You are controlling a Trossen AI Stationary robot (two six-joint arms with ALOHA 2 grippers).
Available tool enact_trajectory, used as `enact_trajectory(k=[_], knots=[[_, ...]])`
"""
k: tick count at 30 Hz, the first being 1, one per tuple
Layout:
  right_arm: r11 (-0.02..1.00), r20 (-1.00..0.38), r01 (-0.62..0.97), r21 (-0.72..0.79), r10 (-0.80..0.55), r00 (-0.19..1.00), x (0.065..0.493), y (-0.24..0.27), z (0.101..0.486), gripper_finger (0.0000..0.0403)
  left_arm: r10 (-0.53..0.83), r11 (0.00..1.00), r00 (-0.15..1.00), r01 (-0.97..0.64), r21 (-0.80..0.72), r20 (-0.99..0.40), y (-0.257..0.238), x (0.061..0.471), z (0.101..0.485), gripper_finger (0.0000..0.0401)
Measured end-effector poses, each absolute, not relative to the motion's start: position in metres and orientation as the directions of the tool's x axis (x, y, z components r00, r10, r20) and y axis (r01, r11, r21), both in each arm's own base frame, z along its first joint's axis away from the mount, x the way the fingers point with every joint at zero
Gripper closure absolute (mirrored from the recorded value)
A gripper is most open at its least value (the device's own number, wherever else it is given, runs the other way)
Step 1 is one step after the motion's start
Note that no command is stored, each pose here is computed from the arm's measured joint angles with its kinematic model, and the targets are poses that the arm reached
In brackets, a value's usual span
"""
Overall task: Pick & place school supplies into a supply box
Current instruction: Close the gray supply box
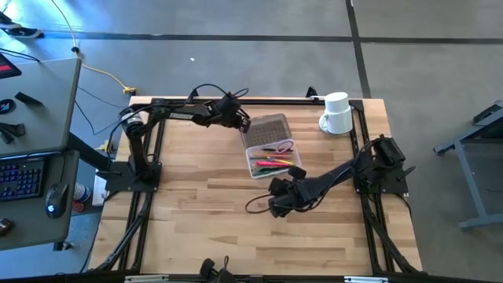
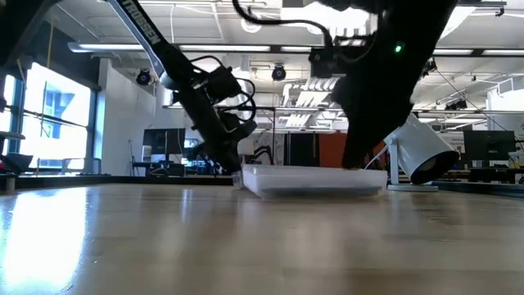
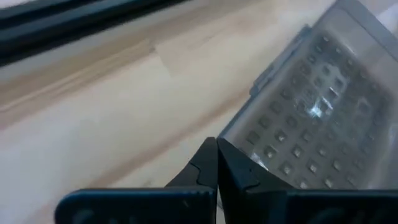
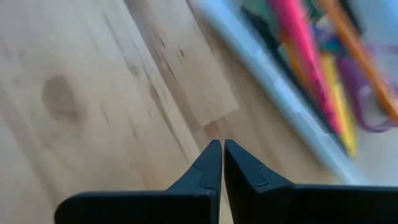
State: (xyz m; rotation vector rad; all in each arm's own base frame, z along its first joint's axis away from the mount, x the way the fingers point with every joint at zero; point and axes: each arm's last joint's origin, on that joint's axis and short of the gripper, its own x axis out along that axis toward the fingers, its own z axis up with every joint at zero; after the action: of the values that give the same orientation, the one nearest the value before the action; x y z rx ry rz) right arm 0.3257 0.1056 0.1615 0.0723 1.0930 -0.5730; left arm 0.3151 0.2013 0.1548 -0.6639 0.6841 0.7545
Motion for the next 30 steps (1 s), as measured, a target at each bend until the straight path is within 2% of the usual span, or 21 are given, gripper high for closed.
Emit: enact_trajectory(k=[6, 14, 22, 26, 30], knots=[[0.855, -0.879, 0.500, -0.136, -0.337, 0.337, 0.315, 0.087, 0.123, 0.0402, 0.352, 0.573, 0.578, -0.755, -0.319, -0.736, 0.206, 0.322, 0.156, 0.0389], [0.836, -0.857, 0.543, -0.083, -0.338, 0.390, 0.297, 0.080, 0.105, 0.0402, 0.364, 0.590, 0.630, -0.726, -0.353, -0.686, 0.213, 0.333, 0.182, 0.0376], [0.837, -0.838, 0.547, -0.021, -0.313, 0.447, 0.298, 0.079, 0.114, 0.0403, 0.507, 0.520, 0.523, -0.820, -0.241, -0.685, 0.223, 0.333, 0.182, 0.0388], [0.841, -0.837, 0.540, -0.007, -0.301, 0.457, 0.299, 0.080, 0.115, 0.0403, 0.482, 0.499, 0.475, -0.840, -0.214, -0.736, 0.225, 0.332, 0.165, 0.0375], [0.842, -0.837, 0.540, -0.009, -0.302, 0.457, 0.299, 0.079, 0.115, 0.0403, 0.462, 0.505, 0.467, -0.838, -0.210, -0.754, 0.226, 0.336, 0.147, 0.0381]])
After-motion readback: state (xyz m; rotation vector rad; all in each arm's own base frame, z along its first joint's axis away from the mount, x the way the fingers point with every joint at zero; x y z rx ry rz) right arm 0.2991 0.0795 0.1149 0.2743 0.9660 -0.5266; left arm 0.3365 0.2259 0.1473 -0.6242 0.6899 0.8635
